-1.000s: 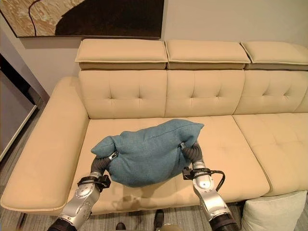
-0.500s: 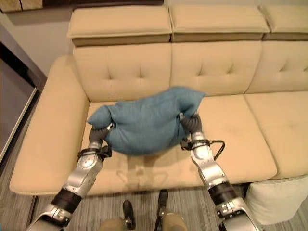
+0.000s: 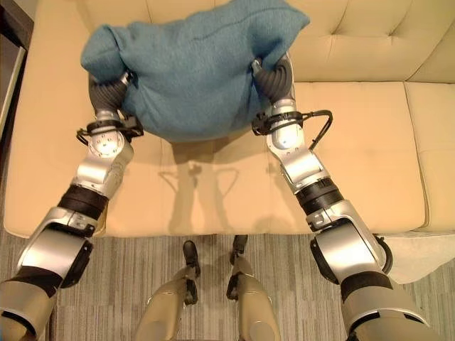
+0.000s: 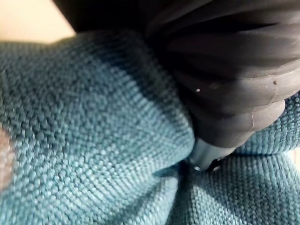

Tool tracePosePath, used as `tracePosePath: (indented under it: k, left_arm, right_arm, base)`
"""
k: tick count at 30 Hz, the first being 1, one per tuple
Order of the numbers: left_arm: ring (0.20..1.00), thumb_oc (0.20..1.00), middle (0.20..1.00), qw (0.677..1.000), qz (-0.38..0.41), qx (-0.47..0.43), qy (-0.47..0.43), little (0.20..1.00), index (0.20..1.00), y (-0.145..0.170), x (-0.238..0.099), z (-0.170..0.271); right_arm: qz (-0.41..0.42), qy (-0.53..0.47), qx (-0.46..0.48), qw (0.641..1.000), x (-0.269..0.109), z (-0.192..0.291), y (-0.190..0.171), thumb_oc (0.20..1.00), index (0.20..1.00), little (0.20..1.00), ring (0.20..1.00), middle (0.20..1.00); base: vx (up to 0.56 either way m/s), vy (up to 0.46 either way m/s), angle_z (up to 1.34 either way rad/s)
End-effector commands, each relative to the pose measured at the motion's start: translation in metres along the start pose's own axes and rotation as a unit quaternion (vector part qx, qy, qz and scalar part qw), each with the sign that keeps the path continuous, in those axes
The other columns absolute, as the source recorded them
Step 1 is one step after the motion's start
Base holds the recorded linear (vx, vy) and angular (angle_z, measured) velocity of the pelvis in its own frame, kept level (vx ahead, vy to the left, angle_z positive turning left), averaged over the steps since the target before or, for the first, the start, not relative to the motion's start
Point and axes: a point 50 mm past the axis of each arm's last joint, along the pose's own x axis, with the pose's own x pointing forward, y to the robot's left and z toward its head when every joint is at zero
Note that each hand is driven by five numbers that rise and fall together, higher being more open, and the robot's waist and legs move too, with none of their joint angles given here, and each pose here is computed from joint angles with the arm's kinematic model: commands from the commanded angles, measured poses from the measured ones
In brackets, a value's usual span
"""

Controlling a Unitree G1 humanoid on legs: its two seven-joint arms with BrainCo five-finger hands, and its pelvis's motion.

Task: Pick up all the scattered cushions and arrange them neatly on the sofa.

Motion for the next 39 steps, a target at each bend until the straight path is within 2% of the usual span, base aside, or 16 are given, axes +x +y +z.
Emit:
tracePosePath:
  k: [1, 7, 16, 17, 18, 19, 20, 24, 28, 29, 33, 39]
  left_arm:
    - [0.2, 0.2, 0.2, 0.981, -0.105, -0.054, -0.154, 0.2, 0.2, -0.059, 0.005, 0.076]
    - [0.2, 0.2, 0.2, 0.983, -0.09, -0.048, -0.153, 0.2, 0.2, -0.061, 0.019, 0.089]
    - [0.2, 0.2, 0.2, 0.984, -0.072, -0.014, -0.163, 0.2, 0.2, -0.063, 0.033, 0.108]
    - [0.661, 0.661, 0.661, 0.984, -0.064, -0.005, -0.166, 0.661, 0.661, -0.061, 0.037, 0.113]
    - [1.0, 1.0, 1.0, 0.984, -0.059, 0.005, -0.169, 1.0, 1.0, -0.06, 0.04, 0.116]
    - [1.0, 1.0, 1.0, 0.983, -0.05, 0.022, -0.174, 1.0, 1.0, -0.058, 0.045, 0.124]
    - [1.0, 1.0, 1.0, 0.981, -0.046, 0.035, -0.184, 1.0, 1.0, -0.057, 0.047, 0.133]
    - [1.0, 1.0, 1.0, 0.976, -0.015, 0.054, -0.211, 1.0, 1.0, -0.045, 0.054, 0.153]
    - [1.0, 1.0, 1.0, 0.976, -0.001, 0.055, -0.21, 1.0, 1.0, -0.039, 0.058, 0.157]
    - [1.0, 1.0, 1.0, 0.977, 0.011, 0.057, -0.204, 1.0, 1.0, -0.031, 0.062, 0.159]
    - [1.0, 1.0, 1.0, 0.977, 0.022, 0.062, -0.201, 1.0, 1.0, -0.021, 0.067, 0.164]
    - [1.0, 1.0, 1.0, 0.974, 0.047, 0.072, -0.208, 1.0, 1.0, -0.007, 0.073, 0.178]
  right_arm:
    - [0.067, -0.117, 0.049, 0.99, 0.008, 0.059, 0.045, 0.2, 0.2, 0.2, 0.2, 0.2]
    - [0.066, -0.116, 0.034, 0.99, 0.017, 0.065, 0.053, 0.2, 0.2, 0.2, 0.2, 0.2]
    - [0.048, -0.124, -0.007, 0.991, 0.036, 0.078, 0.045, 0.2, 0.2, 0.2, 0.2, 0.2]
    - [0.044, -0.125, -0.011, 0.991, 0.04, 0.082, 0.045, 0.2, 0.2, 0.2, 0.2, 0.2]
    - [0.04, -0.122, -0.019, 0.991, 0.043, 0.082, 0.043, 0.476, 0.476, 0.476, 0.476, 0.476]
    - [0.032, -0.124, -0.033, 0.991, 0.05, 0.086, 0.039, 0.589, 0.589, 0.589, 0.589, 0.589]
    - [0.024, -0.125, -0.045, 0.991, 0.054, 0.09, 0.036, 1.0, 1.0, 1.0, 1.0, 1.0]
    - [-0.045, -0.126, -0.092, 0.987, 0.068, 0.099, 0.016, 1.0, 1.0, 1.0, 1.0, 1.0]
    - [-0.053, -0.123, -0.13, 0.982, 0.074, 0.101, 0.012, 1.0, 1.0, 1.0, 1.0, 1.0]
    - [-0.056, -0.114, -0.168, 0.978, 0.078, 0.099, 0.007, 1.0, 1.0, 1.0, 1.0, 1.0]
    - [-0.062, -0.095, -0.187, 0.976, 0.085, 0.1, -0.001, 1.0, 1.0, 1.0, 1.0, 1.0]
    - [-0.128, -0.062, -0.194, 0.971, 0.096, 0.101, -0.04, 1.0, 1.0, 1.0, 1.0, 1.0]
  base:
    - [0.01, 0.033, 0.0]
    - [0.04, 0.035, 0.02]
    - [0.0, 0.026, -0.08]
    - [0.0, 0.0, 0.0]
    - [0.0, 0.022, 0.05]
    - [0.0, 0.0, 0.0]
    - [0.0, 0.0, 0.0]
    - [0.01, 0.015, 0.01]
    - [0.0, 0.0, 0.0]
    - [0.0, 0.0, 0.0]
    - [0.0, 0.0, 0.0]
    - [0.02, 0.003, 0.05]
